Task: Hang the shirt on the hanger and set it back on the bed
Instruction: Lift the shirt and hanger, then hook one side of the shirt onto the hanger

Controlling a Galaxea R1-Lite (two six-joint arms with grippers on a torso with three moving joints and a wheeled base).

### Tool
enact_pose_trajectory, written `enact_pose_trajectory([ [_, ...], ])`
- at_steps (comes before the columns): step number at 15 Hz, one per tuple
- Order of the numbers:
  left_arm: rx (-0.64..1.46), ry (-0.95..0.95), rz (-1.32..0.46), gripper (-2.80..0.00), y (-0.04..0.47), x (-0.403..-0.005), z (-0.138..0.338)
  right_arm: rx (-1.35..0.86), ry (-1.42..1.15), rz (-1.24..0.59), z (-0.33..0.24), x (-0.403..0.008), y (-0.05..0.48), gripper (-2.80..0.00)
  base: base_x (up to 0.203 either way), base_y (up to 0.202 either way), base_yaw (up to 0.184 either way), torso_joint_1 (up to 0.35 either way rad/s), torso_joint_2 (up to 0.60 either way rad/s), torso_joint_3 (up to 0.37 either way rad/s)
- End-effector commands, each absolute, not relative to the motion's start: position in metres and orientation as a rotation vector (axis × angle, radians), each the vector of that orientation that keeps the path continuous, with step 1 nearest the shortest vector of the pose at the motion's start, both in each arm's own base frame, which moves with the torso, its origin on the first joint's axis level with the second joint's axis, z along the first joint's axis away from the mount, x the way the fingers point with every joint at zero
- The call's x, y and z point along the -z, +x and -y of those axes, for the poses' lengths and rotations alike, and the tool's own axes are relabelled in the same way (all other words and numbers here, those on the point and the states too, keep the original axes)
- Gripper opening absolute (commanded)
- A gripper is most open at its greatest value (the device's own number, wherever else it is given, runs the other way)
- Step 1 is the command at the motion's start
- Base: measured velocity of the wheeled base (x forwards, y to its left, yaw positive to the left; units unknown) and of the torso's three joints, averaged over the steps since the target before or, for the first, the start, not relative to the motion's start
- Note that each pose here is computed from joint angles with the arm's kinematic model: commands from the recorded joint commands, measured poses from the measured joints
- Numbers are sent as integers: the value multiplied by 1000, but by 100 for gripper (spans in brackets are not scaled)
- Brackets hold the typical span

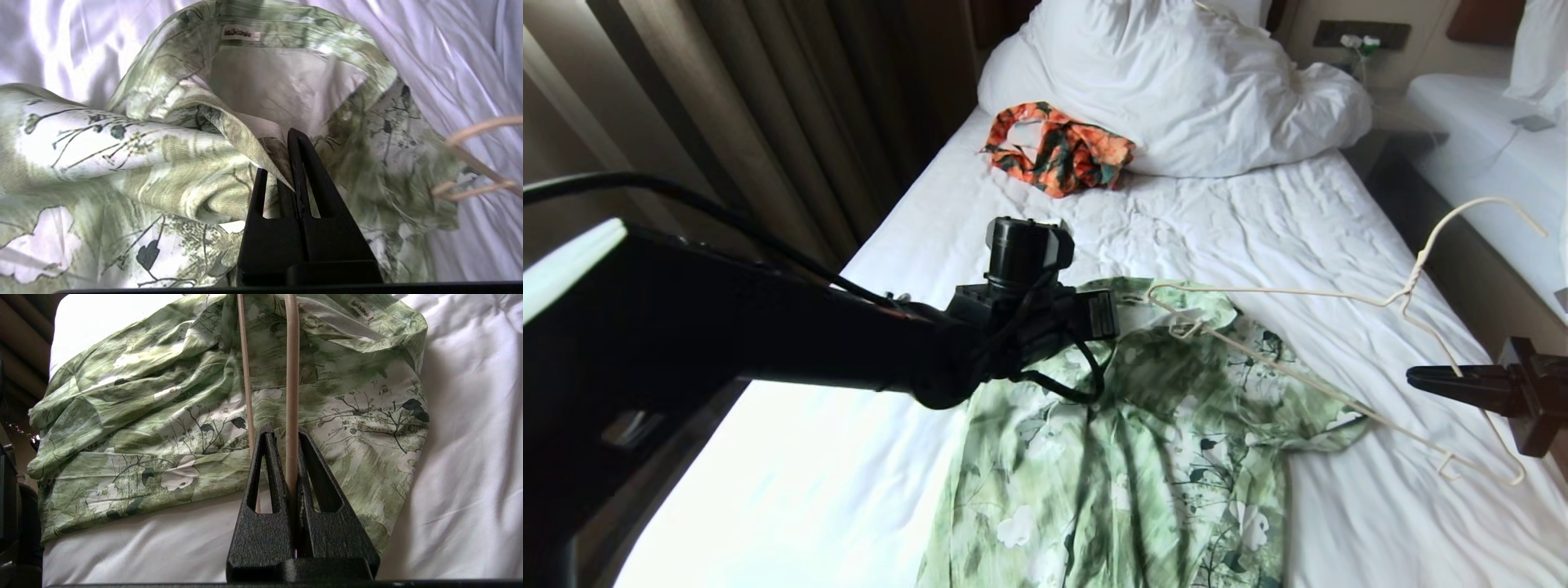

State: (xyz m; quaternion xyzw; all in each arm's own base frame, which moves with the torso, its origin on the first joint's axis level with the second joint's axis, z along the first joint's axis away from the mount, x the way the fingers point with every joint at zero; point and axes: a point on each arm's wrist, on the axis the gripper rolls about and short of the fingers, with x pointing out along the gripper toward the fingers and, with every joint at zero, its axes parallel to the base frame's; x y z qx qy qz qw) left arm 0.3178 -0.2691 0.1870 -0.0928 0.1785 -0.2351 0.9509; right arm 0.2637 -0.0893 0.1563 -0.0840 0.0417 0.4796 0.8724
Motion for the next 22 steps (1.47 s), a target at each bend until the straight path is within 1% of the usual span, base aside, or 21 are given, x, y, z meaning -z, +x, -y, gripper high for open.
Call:
enact_pose_trajectory([
  [1,530,-208,-313,-280,279,-218,267,-1023,-185,-76,84,-159,264,-280,0,0,0,0,0,0],
  [4,552,-179,-340,-280,241,-216,268,-1034,-201,-86,76,-159,266,-280,0,0,0,0,0,0],
  [6,558,-176,-338,-280,230,-214,267,-1052,-211,-92,68,-160,270,-280,0,0,0,0,0,0],
  [9,563,-192,-311,-280,229,-209,266,-1084,-221,-101,56,-160,278,-280,0,0,0,0,0,0],
  [15,569,-197,-312,-280,231,-205,269,-1124,-241,-111,40,-161,303,-280,0,0,0,0,0,0],
  [18,572,-205,-294,-280,233,-205,271,-1131,-232,-137,35,-154,303,-280,0,0,0,0,0,0],
  [22,568,-212,-276,-280,235,-207,271,-1132,-239,-134,31,-140,289,-280,0,0,0,0,0,0],
])
